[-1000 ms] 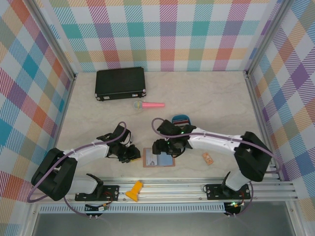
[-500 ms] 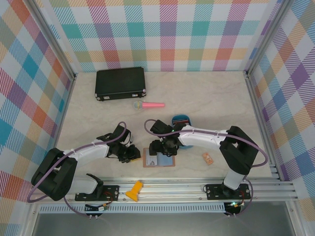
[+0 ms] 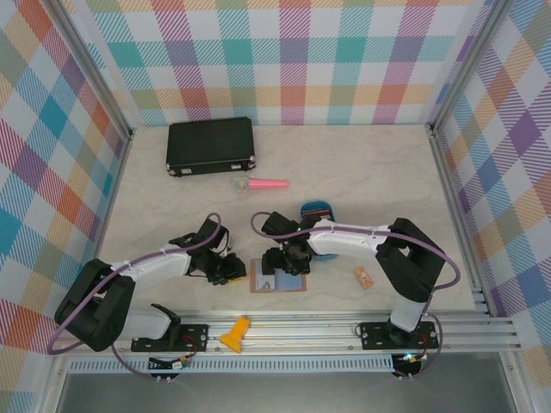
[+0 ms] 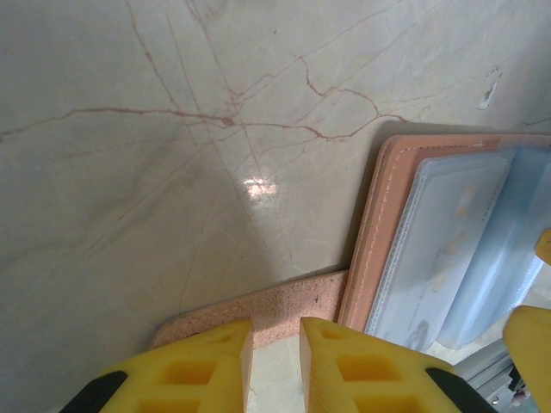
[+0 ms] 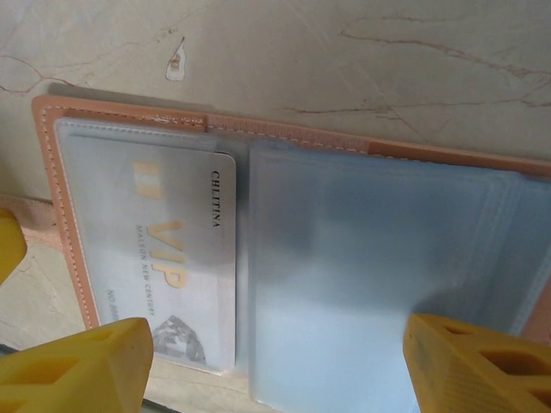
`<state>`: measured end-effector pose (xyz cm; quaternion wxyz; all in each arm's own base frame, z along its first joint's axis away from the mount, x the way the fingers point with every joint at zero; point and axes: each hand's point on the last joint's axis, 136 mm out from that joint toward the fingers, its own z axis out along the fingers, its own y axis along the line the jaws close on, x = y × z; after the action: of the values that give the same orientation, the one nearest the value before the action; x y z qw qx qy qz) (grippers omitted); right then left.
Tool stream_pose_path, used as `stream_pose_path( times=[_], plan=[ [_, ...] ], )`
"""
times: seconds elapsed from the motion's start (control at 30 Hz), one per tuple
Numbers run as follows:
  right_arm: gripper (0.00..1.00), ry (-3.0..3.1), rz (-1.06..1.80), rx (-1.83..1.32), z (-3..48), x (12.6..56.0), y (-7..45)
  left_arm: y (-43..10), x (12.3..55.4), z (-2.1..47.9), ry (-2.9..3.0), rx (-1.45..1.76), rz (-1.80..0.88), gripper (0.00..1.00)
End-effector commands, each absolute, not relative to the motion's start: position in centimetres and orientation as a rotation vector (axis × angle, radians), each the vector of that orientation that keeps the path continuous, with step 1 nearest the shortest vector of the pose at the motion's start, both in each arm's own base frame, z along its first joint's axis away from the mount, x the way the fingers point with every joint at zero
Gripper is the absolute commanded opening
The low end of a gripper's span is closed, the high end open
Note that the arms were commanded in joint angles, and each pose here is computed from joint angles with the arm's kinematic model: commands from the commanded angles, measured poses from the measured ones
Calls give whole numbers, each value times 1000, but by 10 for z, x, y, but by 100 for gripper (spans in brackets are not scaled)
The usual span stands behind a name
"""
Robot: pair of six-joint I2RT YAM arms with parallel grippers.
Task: Put the credit cards into the card holder
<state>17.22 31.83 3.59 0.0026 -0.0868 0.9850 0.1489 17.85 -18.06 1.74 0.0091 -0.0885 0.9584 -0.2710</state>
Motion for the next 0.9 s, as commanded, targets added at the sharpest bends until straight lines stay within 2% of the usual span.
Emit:
stream_pose_path(
  times=[0.0, 0.27, 0.87],
  plan=[
    [77, 3110, 478, -291, 31, 170, 323, -155, 153, -9, 3118, -357, -672, 24],
    [77, 3138, 657, -255, 20, 159, 339, -154, 150, -12, 3132, -378, -671, 24],
    [76, 2990, 984, -219, 48, 168, 377, -156, 152, -11, 3118, -375, -688, 24]
  ],
)
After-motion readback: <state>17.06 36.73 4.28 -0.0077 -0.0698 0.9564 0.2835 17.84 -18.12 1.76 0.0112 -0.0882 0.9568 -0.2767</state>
